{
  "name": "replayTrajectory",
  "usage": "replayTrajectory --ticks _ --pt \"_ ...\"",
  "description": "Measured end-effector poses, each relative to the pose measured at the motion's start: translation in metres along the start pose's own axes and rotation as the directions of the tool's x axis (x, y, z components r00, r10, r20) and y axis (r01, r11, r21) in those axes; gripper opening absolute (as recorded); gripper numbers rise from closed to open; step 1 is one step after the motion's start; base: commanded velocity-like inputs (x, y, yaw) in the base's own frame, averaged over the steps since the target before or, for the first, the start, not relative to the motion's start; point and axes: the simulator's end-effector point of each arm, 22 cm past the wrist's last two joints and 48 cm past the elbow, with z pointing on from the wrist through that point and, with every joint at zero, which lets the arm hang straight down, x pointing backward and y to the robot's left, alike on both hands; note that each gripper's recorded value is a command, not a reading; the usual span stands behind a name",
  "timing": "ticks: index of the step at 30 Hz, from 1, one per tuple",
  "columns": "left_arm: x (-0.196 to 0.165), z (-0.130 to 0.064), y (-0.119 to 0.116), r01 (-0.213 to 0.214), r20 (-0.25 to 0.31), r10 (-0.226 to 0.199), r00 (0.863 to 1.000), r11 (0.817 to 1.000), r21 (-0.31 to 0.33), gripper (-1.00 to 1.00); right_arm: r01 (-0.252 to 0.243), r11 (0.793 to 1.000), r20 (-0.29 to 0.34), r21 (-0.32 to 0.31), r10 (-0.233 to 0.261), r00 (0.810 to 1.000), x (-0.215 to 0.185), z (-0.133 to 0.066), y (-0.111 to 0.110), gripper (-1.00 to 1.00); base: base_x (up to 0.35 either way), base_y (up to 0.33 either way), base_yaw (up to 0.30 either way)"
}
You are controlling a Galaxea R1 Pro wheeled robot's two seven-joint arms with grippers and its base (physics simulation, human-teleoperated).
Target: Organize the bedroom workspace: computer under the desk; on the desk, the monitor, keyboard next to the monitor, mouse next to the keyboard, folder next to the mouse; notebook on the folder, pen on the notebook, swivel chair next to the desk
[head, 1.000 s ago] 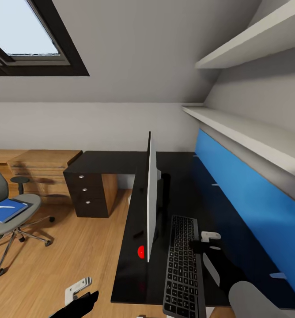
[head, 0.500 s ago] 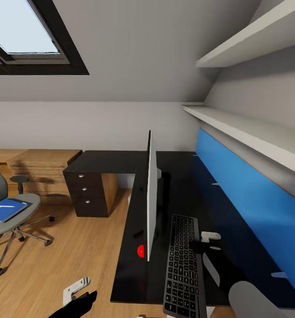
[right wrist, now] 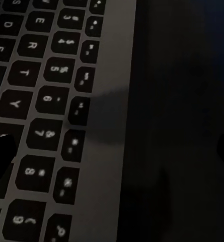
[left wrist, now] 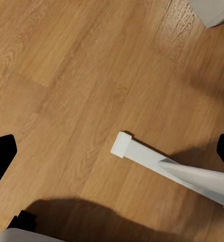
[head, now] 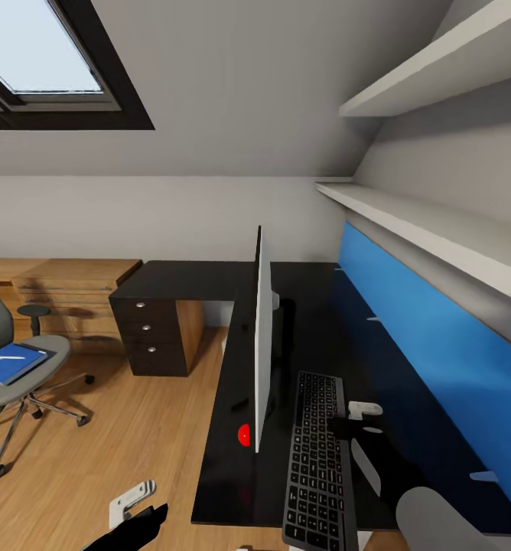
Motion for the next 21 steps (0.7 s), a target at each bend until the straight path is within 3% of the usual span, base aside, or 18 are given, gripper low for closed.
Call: replayTrajectory --ticks 21 --pt "0.0000 0.0001 0.0007 0.003 0.000 -0.003 1.000 1.000 -0.001 1.00 0.000 1.000 0.001 0.000 0.000 1.000 -0.0003 0.0000 0.0001 1.00 0.000 0.000 0.000"
